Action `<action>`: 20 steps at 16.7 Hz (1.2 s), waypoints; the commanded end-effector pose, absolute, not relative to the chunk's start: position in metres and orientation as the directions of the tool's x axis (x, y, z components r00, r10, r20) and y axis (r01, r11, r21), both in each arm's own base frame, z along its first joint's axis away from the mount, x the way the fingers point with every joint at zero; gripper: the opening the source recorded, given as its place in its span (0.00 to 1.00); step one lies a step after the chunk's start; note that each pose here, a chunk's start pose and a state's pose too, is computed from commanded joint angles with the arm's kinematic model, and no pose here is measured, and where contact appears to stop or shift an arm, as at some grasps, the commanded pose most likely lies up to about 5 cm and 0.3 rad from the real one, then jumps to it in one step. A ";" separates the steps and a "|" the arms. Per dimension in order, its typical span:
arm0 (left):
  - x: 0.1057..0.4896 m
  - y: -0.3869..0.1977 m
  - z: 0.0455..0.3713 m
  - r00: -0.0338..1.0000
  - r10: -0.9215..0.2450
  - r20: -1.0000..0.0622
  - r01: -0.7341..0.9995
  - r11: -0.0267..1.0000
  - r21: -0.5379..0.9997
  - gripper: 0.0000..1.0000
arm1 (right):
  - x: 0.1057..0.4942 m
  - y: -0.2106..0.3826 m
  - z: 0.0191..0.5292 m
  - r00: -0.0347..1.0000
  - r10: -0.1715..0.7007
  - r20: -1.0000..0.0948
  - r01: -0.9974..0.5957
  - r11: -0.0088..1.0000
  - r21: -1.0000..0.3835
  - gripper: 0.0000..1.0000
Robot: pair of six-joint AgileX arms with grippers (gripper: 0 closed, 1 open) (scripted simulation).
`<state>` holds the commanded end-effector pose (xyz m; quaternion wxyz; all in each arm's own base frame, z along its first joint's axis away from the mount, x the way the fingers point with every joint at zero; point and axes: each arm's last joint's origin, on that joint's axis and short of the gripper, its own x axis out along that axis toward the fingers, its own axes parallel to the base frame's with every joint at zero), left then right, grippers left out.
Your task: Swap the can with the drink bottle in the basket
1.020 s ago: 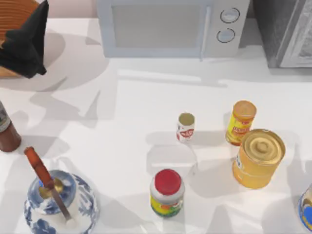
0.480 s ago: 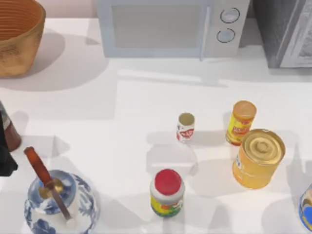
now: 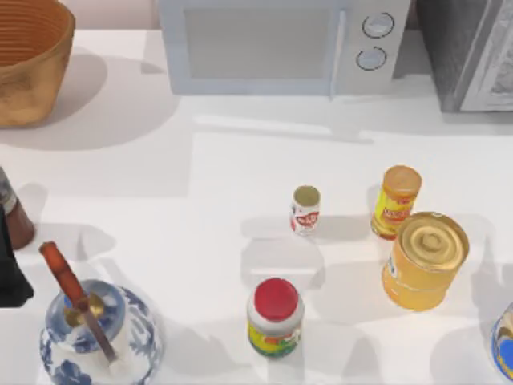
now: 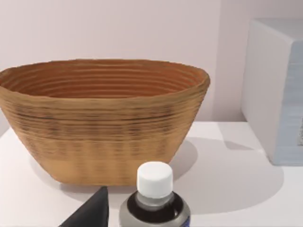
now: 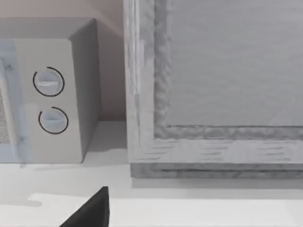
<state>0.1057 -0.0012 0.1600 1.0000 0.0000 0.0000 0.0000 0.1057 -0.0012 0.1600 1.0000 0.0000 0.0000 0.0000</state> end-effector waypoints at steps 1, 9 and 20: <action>0.106 -0.001 0.161 1.000 -0.004 0.000 0.004 1.000 0.000 1.00 | 0.106 -0.001 0.160 1.000 0.000 0.000 0.000 1.000 0.000 1.00; 0.119 0.008 0.174 0.998 0.064 0.009 -0.064 0.998 0.000 1.00 | 0.106 -0.001 0.160 1.000 0.000 0.000 0.000 1.000 0.000 1.00; 0.174 0.031 0.144 0.985 0.076 -0.155 -0.075 0.997 0.014 1.00 | 0.106 -0.001 0.160 1.000 0.000 0.000 0.000 1.000 0.000 1.00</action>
